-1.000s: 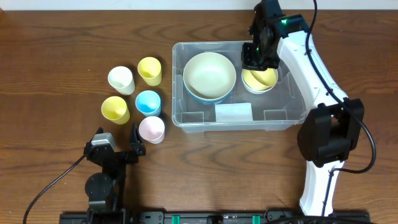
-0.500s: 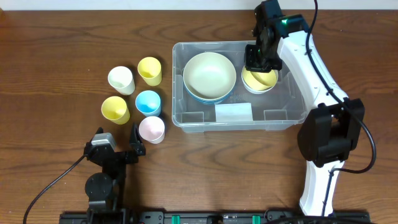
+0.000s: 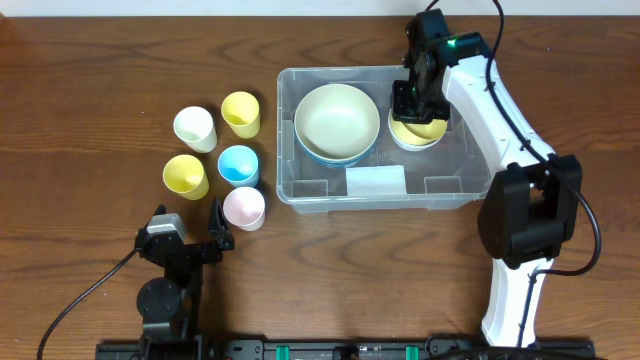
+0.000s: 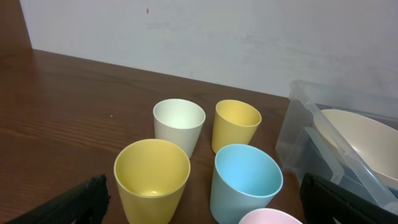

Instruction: Pack container

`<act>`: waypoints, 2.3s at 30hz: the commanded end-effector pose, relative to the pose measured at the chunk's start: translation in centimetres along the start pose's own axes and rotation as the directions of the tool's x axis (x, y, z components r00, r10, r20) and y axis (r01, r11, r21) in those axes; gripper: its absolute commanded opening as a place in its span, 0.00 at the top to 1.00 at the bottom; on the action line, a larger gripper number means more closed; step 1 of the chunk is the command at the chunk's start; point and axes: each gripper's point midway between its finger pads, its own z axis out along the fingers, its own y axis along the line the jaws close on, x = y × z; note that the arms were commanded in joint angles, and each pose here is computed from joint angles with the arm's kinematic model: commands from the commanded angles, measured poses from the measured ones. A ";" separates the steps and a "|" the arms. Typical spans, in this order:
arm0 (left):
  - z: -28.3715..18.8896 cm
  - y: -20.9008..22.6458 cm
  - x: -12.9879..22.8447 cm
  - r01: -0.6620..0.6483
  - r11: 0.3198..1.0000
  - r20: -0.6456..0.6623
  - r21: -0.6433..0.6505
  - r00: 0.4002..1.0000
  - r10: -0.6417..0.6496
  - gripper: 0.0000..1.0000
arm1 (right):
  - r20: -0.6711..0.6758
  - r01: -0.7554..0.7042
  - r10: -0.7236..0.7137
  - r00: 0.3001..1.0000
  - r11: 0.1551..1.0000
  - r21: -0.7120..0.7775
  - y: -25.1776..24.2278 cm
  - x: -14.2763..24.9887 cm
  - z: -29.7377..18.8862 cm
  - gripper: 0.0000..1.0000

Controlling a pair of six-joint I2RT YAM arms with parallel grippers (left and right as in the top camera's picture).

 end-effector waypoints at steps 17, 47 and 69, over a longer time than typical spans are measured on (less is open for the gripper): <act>0.1 0.8 1.5 -0.009 0.999 -0.044 -0.036 0.999 0.008 0.02 | 0.013 -0.004 0.005 1.000 0.999 -0.040 1.1 0.0 -2.9 0.95; 0.1 0.8 1.5 -0.009 0.999 -0.044 -0.036 0.999 0.008 0.02 | 0.036 0.005 -0.005 0.999 1.000 -0.010 1.4 -0.2 -2.8 0.91; 0.1 0.8 1.5 -0.009 0.999 -0.044 -0.036 0.999 0.008 0.02 | -0.012 0.001 -0.001 1.000 1.000 0.008 0.7 1.0 -1.1 0.90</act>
